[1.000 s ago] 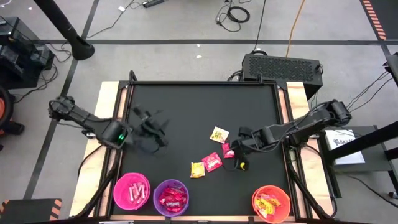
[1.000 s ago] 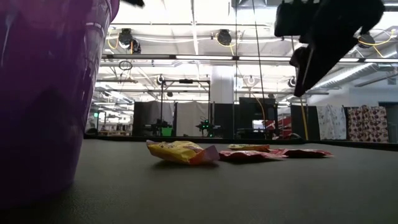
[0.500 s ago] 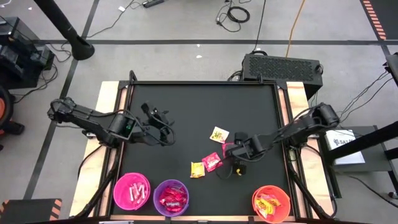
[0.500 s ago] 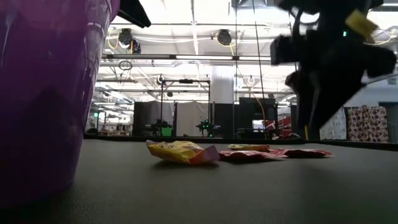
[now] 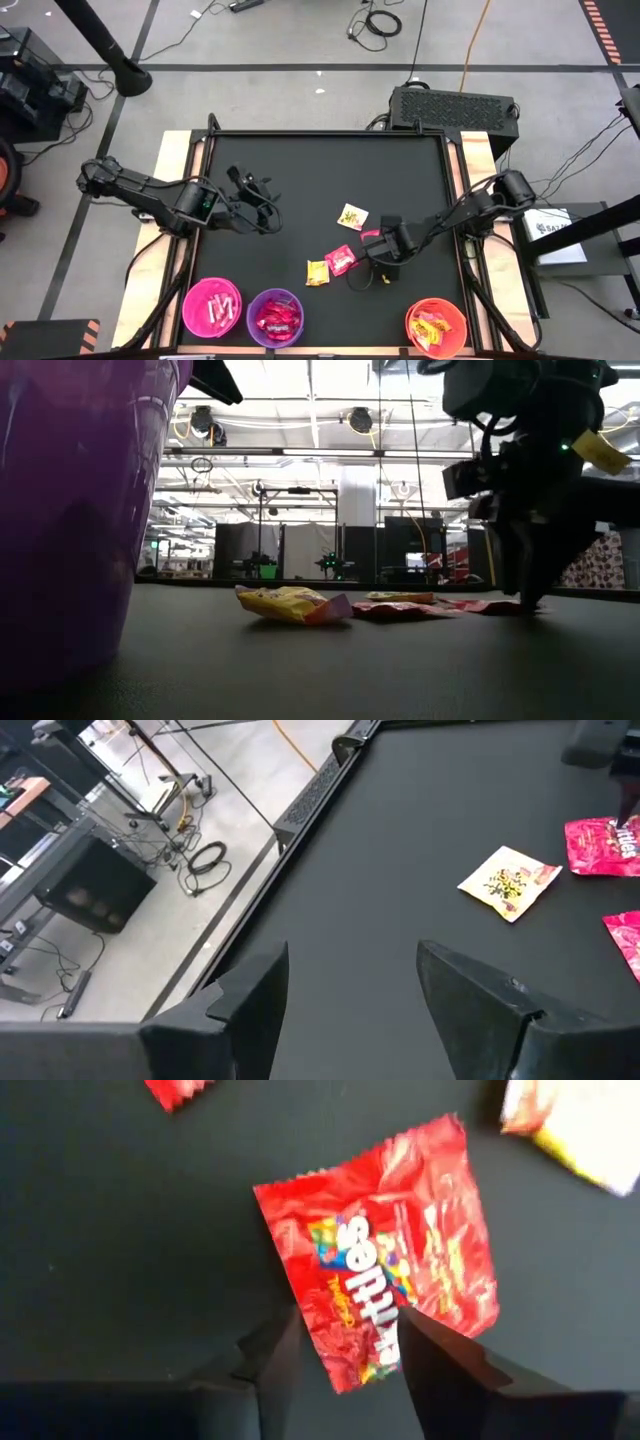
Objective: Sort candy by brand, put in halloween buckets
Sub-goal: Put the red candy into the violet bucket
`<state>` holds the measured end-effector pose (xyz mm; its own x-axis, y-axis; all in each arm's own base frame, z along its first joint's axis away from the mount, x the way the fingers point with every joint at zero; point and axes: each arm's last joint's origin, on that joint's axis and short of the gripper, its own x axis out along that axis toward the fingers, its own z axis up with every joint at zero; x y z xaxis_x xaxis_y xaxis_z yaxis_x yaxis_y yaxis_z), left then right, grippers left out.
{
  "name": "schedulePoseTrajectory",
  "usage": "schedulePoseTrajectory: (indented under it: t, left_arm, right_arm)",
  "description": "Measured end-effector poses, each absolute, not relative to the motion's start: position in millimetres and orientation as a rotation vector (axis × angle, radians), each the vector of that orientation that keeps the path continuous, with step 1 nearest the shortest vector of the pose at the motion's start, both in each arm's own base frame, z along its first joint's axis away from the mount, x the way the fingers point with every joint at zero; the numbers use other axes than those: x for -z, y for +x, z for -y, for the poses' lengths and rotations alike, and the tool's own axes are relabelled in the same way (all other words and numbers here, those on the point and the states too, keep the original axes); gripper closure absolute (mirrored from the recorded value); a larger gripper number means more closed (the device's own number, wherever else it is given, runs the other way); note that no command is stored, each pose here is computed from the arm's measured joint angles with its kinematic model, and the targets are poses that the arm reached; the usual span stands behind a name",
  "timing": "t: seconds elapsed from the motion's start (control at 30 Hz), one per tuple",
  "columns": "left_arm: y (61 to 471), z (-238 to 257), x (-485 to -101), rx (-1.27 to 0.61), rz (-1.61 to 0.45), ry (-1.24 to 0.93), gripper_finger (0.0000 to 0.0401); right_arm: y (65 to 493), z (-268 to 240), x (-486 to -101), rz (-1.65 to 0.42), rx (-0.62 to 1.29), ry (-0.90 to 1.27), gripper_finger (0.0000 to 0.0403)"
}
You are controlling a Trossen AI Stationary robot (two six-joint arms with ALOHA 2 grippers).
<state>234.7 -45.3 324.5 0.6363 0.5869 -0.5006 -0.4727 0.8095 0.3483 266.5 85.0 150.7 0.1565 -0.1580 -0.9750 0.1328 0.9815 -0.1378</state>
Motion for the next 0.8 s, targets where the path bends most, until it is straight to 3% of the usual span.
schedulePoseTrajectory:
  t: [0.8]
  left_arm:
    - [234.7,45.3,-324.3,-0.612,-0.638,0.186,0.0173]
  right_arm:
    - [253.8,-80.7,-139.8,-1.382,0.252,0.011,0.0357]
